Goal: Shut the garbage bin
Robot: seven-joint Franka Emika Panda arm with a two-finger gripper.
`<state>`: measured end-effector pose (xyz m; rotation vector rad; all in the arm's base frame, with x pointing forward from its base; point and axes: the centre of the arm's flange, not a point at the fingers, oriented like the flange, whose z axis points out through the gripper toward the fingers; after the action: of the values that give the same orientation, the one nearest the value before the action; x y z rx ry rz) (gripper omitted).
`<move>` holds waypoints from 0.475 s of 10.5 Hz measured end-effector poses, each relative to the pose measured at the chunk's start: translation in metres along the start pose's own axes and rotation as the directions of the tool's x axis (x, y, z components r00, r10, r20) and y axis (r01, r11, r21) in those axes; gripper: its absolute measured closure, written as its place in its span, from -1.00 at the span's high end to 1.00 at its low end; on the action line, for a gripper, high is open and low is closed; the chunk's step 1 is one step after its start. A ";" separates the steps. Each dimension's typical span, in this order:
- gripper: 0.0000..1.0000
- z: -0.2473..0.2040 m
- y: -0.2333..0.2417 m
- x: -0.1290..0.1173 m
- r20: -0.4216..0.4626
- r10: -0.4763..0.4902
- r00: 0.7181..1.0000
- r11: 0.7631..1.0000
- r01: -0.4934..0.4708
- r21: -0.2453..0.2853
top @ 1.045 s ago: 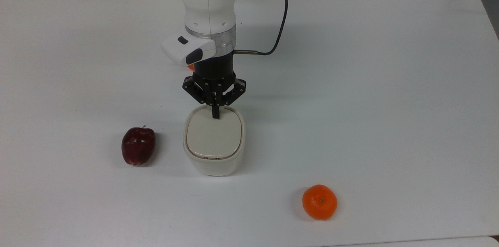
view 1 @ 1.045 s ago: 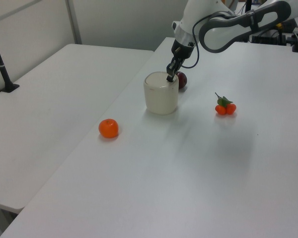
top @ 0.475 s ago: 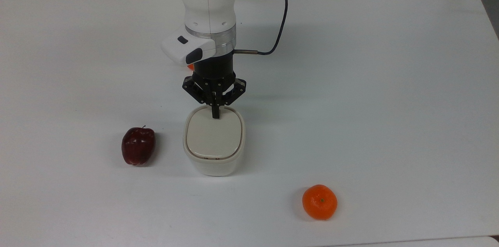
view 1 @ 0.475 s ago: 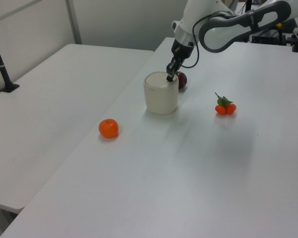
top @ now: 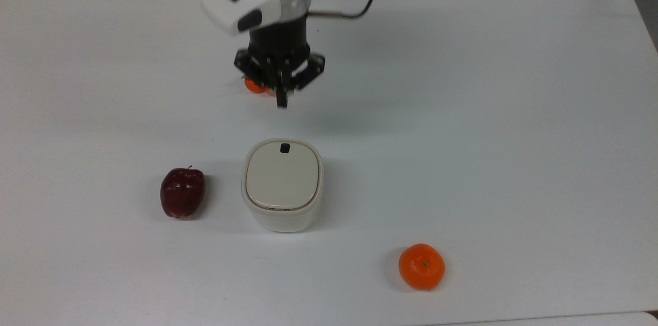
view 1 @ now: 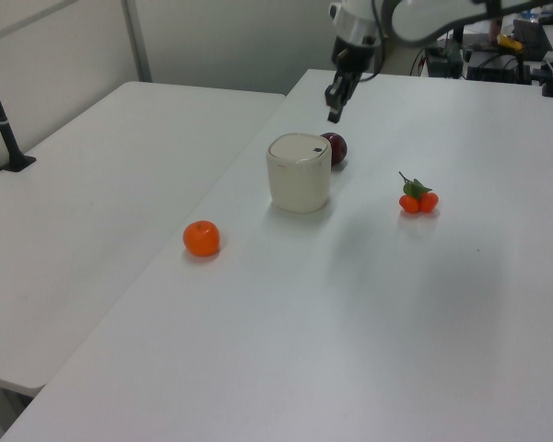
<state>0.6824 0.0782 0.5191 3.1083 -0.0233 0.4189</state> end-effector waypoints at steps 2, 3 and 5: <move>-0.98 -0.038 0.000 -0.025 0.127 -0.008 0.992 1.000 0.010 -0.018; -0.98 -0.056 0.001 -0.039 0.191 -0.028 0.981 0.999 0.033 -0.023; -0.98 -0.098 0.006 -0.060 0.240 -0.060 0.969 0.997 0.068 -0.022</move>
<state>0.5981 0.0734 0.5977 3.0986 0.0689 0.0401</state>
